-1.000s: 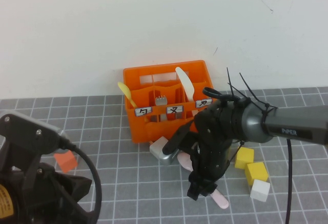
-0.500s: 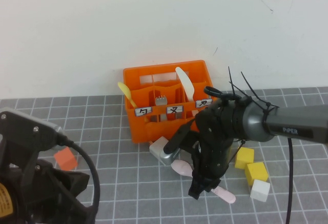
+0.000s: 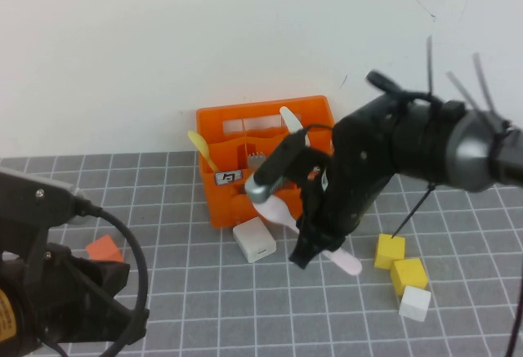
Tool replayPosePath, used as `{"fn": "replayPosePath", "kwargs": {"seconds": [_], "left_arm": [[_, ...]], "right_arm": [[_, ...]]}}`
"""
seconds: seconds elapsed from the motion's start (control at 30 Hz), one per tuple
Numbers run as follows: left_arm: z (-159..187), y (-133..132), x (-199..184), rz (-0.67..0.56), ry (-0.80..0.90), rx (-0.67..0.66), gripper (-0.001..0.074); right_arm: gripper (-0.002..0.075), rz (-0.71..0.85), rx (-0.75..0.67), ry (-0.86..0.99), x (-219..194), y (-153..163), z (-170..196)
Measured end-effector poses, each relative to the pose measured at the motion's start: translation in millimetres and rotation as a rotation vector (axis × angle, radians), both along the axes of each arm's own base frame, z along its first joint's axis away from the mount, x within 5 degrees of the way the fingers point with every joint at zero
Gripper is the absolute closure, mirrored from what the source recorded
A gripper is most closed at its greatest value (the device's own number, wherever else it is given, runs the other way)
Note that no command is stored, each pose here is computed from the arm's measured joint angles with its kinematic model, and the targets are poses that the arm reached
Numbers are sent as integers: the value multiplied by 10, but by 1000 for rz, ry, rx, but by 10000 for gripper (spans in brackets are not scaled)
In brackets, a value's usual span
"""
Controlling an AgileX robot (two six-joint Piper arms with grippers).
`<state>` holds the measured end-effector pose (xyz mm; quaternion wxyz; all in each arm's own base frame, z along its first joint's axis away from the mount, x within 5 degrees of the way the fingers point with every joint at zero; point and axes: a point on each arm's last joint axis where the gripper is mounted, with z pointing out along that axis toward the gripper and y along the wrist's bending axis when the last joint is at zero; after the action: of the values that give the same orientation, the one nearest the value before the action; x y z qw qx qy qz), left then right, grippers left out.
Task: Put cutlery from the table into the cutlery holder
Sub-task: Place the spoon on the box
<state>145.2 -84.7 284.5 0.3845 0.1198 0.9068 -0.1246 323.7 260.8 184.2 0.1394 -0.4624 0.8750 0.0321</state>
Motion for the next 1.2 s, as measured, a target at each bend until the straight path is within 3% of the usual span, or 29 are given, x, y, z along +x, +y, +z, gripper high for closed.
{"fn": "replayPosePath", "kwargs": {"seconds": [0.37,0.7,0.83,1.2], "left_arm": [[-4,15,3,1,-5,23,736],[-3,17,5,5,-5,23,736],[-3,17,5,10,-3,18,736],[-3,17,5,10,-3,18,736]], "right_arm": [[575,22,210,-110,-104,29,607],[575,-89,577,-466,95,159,1087],[575,-181,706,-570,236,244,1057],[575,-317,790,-662,501,458,432]]}}
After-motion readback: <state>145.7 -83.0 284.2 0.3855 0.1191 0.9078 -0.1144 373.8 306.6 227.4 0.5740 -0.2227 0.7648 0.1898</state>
